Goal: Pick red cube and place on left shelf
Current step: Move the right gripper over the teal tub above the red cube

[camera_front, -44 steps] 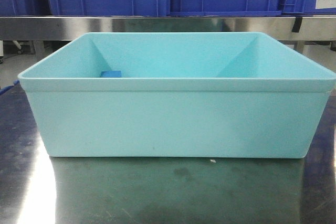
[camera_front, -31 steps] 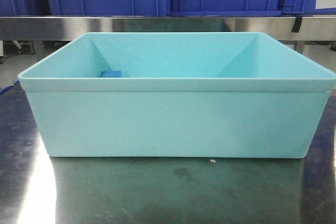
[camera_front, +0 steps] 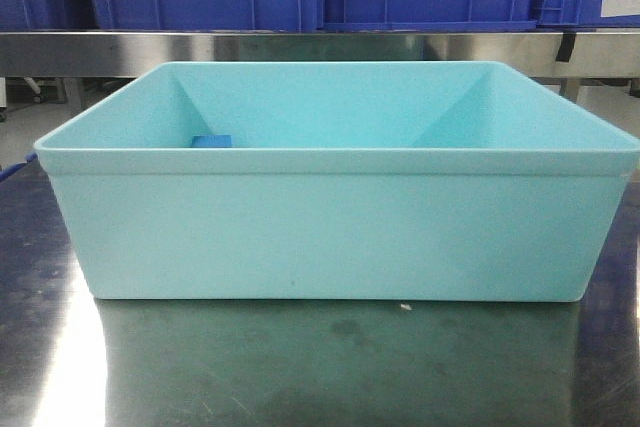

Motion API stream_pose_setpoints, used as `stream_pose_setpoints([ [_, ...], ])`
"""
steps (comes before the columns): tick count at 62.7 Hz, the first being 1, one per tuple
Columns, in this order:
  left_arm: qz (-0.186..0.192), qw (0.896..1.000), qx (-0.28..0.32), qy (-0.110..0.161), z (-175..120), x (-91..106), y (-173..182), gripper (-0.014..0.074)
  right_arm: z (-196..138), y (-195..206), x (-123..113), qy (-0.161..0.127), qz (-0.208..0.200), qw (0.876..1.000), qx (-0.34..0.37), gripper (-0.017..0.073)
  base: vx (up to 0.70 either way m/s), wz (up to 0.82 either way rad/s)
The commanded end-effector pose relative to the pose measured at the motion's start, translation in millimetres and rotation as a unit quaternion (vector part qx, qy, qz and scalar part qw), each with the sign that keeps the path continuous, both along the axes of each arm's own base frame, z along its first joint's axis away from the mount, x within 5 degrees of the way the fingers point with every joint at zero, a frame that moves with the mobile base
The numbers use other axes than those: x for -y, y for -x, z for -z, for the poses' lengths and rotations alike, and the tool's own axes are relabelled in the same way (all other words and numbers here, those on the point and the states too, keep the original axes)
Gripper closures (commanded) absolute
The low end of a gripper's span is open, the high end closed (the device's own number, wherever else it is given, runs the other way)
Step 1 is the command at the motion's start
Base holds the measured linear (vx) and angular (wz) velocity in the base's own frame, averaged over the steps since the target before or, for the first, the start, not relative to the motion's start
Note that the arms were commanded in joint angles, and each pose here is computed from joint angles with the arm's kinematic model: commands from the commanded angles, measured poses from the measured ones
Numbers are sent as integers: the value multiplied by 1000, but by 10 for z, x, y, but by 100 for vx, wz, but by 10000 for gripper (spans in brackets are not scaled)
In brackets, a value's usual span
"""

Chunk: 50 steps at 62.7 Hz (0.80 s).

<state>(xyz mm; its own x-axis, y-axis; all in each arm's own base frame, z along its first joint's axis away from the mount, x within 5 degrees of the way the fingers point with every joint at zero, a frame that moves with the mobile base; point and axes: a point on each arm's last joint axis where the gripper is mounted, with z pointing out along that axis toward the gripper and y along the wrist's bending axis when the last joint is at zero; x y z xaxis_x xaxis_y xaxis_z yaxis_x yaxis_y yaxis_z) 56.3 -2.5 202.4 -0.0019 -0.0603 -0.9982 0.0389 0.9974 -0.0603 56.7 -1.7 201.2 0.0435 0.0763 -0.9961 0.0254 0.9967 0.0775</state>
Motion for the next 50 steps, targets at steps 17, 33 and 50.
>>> stream_pose_setpoints([
  [17,-2,999,41,8,-11,-6,5,492,-281,60,-8,8,-2,994,112,503,0,0],
  [33,-2,999,41,8,-11,-6,5,492,-1155,215,-2,8,3,993,115,503,2,10],
  [50,-2,999,41,8,-11,-6,5,492,-2157,-114,-84,2,-66,998,2,501,0,0],
])
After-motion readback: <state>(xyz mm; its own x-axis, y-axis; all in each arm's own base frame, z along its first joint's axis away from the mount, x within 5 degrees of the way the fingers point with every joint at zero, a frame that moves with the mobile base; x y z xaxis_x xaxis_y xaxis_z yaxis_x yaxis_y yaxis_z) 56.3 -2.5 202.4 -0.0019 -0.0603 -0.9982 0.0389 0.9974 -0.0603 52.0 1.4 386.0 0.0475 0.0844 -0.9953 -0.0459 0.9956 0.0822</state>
